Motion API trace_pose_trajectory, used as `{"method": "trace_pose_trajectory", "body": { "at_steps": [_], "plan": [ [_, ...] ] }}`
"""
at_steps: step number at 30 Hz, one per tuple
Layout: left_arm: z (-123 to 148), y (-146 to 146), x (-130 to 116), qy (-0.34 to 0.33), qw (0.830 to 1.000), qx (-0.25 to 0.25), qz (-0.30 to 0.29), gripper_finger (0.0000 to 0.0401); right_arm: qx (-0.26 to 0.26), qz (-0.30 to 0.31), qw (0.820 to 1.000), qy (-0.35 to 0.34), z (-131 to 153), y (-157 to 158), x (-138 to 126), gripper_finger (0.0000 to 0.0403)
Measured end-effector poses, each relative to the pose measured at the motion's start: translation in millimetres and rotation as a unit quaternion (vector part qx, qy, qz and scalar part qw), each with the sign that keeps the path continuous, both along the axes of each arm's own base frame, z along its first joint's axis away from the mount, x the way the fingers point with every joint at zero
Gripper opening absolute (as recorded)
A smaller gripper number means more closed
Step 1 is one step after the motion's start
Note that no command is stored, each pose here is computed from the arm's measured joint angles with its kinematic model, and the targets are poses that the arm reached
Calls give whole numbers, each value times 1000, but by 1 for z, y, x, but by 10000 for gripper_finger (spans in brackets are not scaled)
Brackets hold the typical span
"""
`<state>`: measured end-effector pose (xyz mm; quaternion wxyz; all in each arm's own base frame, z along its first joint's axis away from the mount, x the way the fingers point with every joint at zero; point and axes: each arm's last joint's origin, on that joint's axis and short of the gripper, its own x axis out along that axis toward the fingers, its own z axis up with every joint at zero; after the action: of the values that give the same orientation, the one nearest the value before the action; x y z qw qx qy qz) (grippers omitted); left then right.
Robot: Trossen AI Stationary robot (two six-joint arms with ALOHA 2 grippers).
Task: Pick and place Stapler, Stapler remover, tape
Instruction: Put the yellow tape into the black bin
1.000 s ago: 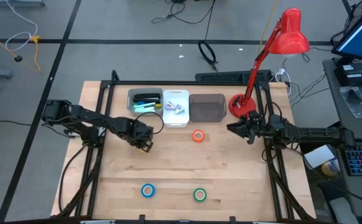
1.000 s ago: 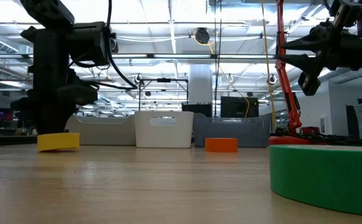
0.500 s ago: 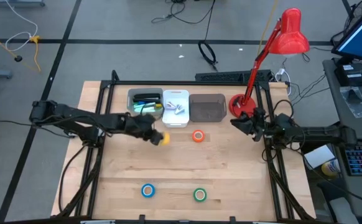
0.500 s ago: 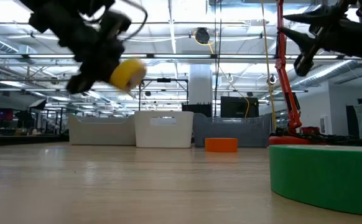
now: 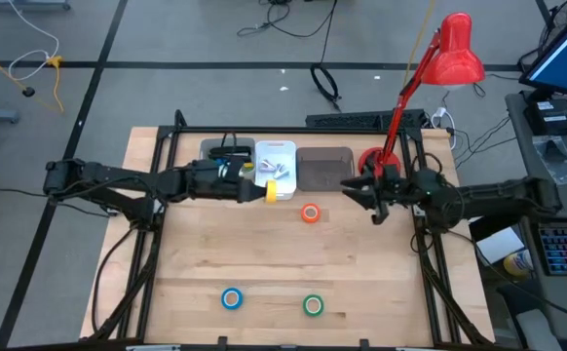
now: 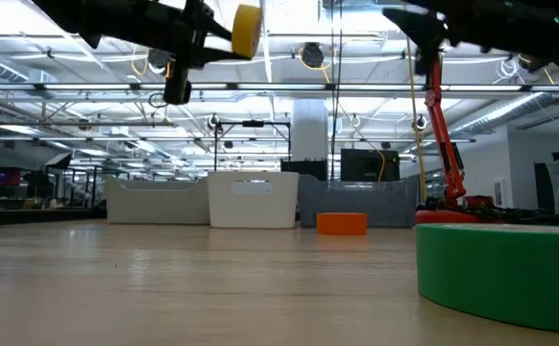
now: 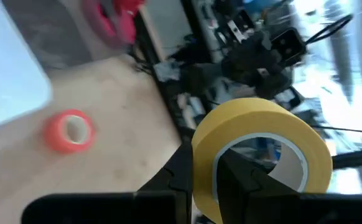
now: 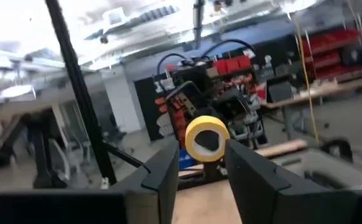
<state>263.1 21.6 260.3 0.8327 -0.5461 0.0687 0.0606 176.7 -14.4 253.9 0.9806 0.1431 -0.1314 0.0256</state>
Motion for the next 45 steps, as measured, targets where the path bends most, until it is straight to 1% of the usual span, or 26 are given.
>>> {"method": "trace_pose_trajectory", "body": {
  "at_steps": [2,5,9,12,18,23,27,35,37,45],
  "plan": [
    [4,0,0,-19,1000,-14,-13,39,-36,-4,999,4,7,1,13,136],
    [8,-1,1,-41,998,-32,-30,39,-79,-9,997,22,11,2,31,152],
    [13,-2,1,-65,996,-53,-43,39,-105,-14,994,39,12,1,53,169],
    [14,-3,1,-72,994,-69,-53,39,-111,-13,992,53,11,0,67,177],
    [10,-3,4,-61,992,-96,-57,39,-123,-15,991,59,16,-2,92,183],
    [5,-4,7,-52,990,-112,-64,39,-142,-18,988,59,19,-2,106,183],
    [7,-4,7,-54,990,-115,-64,39,-145,-18,988,59,21,-3,115,183],
    [10,-4,8,-48,990,-117,-62,39,-168,-21,984,64,26,-4,133,183],
    [10,-3,8,-48,990,-116,-58,39,-168,-17,983,76,24,-4,134,183],
    [9,-3,8,-47,991,-116,-49,39,-173,-16,982,75,29,-3,148,183]
  ]
}}
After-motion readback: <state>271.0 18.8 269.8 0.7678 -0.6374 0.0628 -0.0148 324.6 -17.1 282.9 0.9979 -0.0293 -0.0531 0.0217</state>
